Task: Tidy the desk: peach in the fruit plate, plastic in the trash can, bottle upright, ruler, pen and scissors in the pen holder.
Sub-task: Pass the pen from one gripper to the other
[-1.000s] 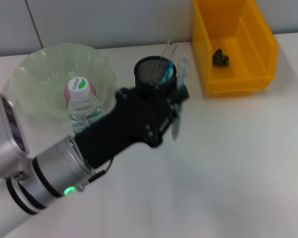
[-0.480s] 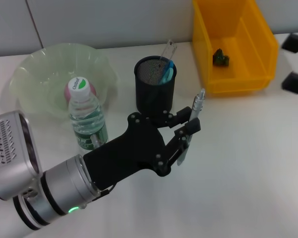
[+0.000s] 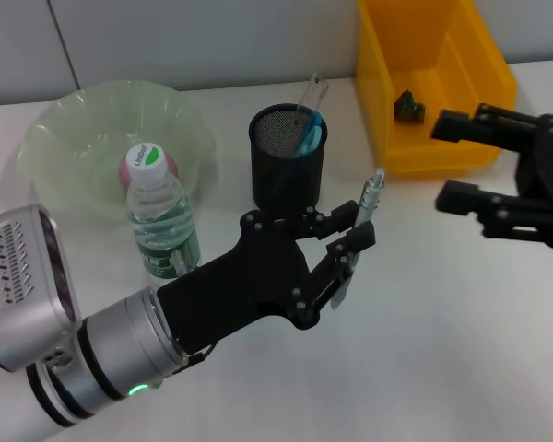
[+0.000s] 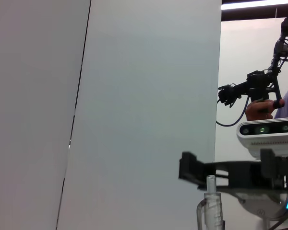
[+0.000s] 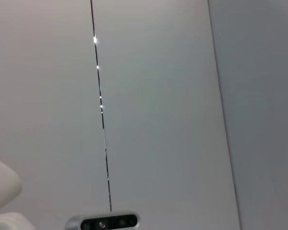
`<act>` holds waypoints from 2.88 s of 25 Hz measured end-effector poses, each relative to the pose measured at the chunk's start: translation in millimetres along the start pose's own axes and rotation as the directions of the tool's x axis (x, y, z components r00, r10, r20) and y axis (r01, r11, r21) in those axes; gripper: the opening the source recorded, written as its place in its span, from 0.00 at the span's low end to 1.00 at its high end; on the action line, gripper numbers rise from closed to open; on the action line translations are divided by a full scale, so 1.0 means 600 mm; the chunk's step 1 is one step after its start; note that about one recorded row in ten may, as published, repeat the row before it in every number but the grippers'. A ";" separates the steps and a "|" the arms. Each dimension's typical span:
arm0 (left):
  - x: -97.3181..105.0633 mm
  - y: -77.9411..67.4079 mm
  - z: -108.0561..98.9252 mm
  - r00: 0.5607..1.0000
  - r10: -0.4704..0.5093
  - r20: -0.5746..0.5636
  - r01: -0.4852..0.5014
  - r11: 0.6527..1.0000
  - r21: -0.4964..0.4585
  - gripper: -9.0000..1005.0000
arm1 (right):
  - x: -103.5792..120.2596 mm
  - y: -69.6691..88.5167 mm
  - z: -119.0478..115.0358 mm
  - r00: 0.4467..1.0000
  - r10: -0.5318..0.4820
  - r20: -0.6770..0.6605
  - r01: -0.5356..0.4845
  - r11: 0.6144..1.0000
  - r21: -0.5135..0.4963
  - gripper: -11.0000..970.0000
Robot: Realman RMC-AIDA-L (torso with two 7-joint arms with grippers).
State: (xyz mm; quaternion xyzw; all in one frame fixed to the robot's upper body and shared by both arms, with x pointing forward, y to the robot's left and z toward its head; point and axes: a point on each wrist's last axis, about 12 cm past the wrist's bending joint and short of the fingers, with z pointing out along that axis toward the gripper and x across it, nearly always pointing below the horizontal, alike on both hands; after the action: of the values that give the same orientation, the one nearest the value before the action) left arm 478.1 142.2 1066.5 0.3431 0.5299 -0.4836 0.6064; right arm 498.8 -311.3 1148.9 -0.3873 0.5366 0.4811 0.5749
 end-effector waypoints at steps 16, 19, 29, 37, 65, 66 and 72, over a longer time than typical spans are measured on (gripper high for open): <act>0.000 -0.004 0.003 1.000 -0.004 0.000 0.004 1.000 0.017 0.18 | 0.015 -0.017 0.048 0.997 0.056 -0.057 -0.059 0.997 -0.045 0.75; -0.001 -0.003 0.005 1.000 -0.006 0.001 0.006 1.000 0.023 0.18 | 0.016 -0.018 0.053 0.996 0.061 -0.069 -0.065 0.996 -0.057 0.74; -0.002 -0.002 0.006 1.000 -0.007 -0.001 0.007 1.000 0.023 0.18 | 0.014 -0.020 0.054 0.995 0.065 -0.082 -0.070 0.995 -0.068 0.57; -0.003 -0.001 0.008 1.000 -0.006 0.001 0.006 1.000 0.030 0.18 | 0.014 -0.019 0.057 0.992 0.071 -0.100 -0.079 0.993 -0.084 0.53; -0.006 -0.003 0.015 0.999 -0.043 -0.009 0.043 0.997 0.063 0.18 | 0.012 -0.012 0.067 0.989 -0.013 -0.150 -0.007 0.991 -0.132 0.21; -0.006 -0.002 0.016 0.999 -0.050 -0.010 0.051 0.997 0.063 0.18 | 0.012 -0.012 0.067 0.989 -0.014 -0.150 -0.006 0.991 -0.133 0.22; -0.006 -0.001 0.015 0.998 -0.054 -0.015 0.055 0.996 0.065 0.41 | 0.010 -0.010 0.064 0.991 -0.020 -0.135 0.002 0.991 -0.131 0.22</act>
State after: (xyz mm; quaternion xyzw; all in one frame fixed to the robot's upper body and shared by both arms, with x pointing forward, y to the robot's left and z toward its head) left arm 480.3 134.3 1071.7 0.3513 0.5267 -0.5149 0.5779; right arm 513.7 -274.9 1147.1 -0.4588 0.5398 0.4845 0.5132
